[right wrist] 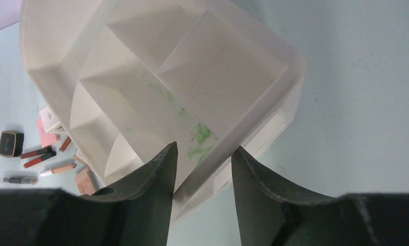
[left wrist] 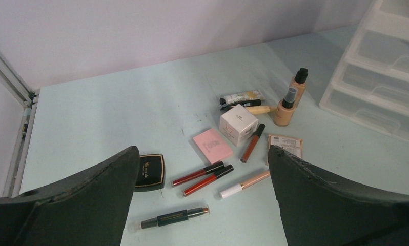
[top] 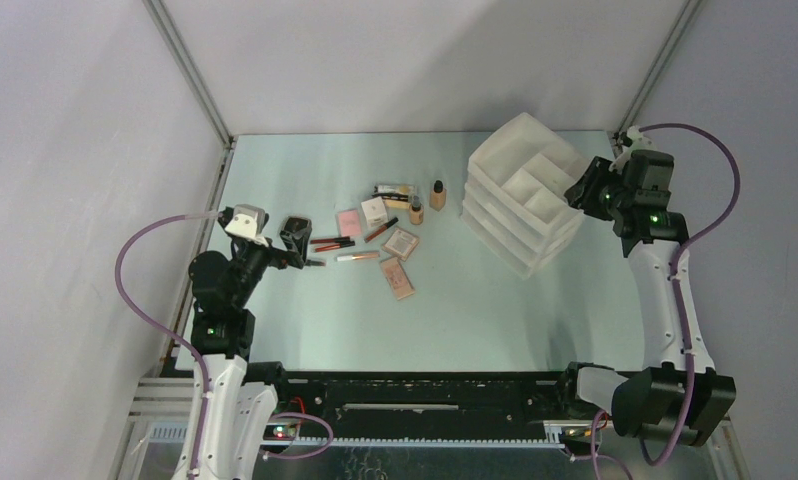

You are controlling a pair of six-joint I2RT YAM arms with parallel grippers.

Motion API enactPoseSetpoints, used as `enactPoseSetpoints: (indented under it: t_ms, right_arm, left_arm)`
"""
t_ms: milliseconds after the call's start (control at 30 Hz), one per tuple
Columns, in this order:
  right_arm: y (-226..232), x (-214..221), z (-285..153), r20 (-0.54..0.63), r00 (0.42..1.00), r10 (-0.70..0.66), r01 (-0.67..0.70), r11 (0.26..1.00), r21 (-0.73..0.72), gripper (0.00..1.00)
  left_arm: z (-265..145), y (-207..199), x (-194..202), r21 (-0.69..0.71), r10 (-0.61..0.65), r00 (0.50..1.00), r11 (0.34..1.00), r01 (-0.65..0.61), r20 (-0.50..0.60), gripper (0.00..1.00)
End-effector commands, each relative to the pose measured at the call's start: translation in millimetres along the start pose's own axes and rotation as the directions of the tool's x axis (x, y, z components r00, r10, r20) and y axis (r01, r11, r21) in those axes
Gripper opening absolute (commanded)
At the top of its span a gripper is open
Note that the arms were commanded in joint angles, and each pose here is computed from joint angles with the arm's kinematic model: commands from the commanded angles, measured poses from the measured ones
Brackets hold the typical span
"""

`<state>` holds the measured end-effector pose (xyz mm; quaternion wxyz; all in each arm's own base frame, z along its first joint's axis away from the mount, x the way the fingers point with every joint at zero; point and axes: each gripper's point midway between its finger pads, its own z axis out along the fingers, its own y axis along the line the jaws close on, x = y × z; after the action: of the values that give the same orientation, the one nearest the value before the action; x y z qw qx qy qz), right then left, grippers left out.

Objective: Organize the makeup
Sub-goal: Move the storage box to the center of the board.

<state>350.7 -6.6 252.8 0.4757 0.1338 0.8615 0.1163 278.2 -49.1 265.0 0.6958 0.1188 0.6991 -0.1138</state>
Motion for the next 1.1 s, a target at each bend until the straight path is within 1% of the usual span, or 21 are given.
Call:
enactPoseSetpoints:
  t_ms: [0,100,233,400,533,667,800,933,1067]
  right_arm:
    - [-27.9,-21.0,-14.3,0.094,0.995,-0.028,0.018,0.995,0.1,0.48]
    - [-30.3,-24.7,-20.1,0.106,0.993,-0.045,0.034,0.994,0.103,0.46]
    - [-24.6,-12.2,-19.1,0.054,0.998,-0.027,0.023,0.998,0.064,0.45]
    - [-9.5,6.5,-16.8,-0.022,1.0,0.023,-0.023,1.0,-0.009,0.43]
    - [1.3,14.6,-20.4,-0.014,1.0,0.01,-0.011,1.0,-0.029,0.43]
    - [13.7,19.8,-26.2,0.002,1.0,-0.007,0.007,0.998,-0.054,0.43]
    - [32.0,26.6,-33.6,0.004,1.0,0.009,-0.008,0.991,-0.136,0.43]
    - [44.2,26.3,-47.0,0.039,0.999,0.015,-0.007,0.98,-0.199,0.47]
    - [47.9,24.2,-62.9,0.086,0.996,-0.019,0.037,0.975,-0.218,0.55]
  left_arm:
    - [-0.4,-1.2,-21.9,0.014,0.041,0.998,0.999,-0.042,0.05,1.0]
    - [-0.2,-3.2,-23.5,0.026,0.037,0.998,0.999,-0.038,0.052,1.0]
    - [0.1,-11.2,-26.3,0.074,0.041,0.998,0.996,-0.044,0.051,1.0]
    - [2.8,-23.3,-20.3,0.143,0.006,1.0,0.99,-0.005,-0.007,1.0]
    - [10.3,-31.6,-13.4,0.184,0.029,0.998,0.983,-0.017,-0.063,1.0]
    - [17.7,-55.8,-3.6,0.27,0.085,0.991,0.961,-0.056,-0.1,1.0]
    - [23.2,-87.1,-1.9,0.375,0.097,0.989,0.926,-0.048,-0.113,1.0]
    - [31.0,-125.1,-10.5,0.485,0.063,0.987,0.874,0.017,-0.148,1.0]
    - [39.7,-165.9,-18.7,0.56,0.0,0.972,0.817,0.136,-0.236,1.0]
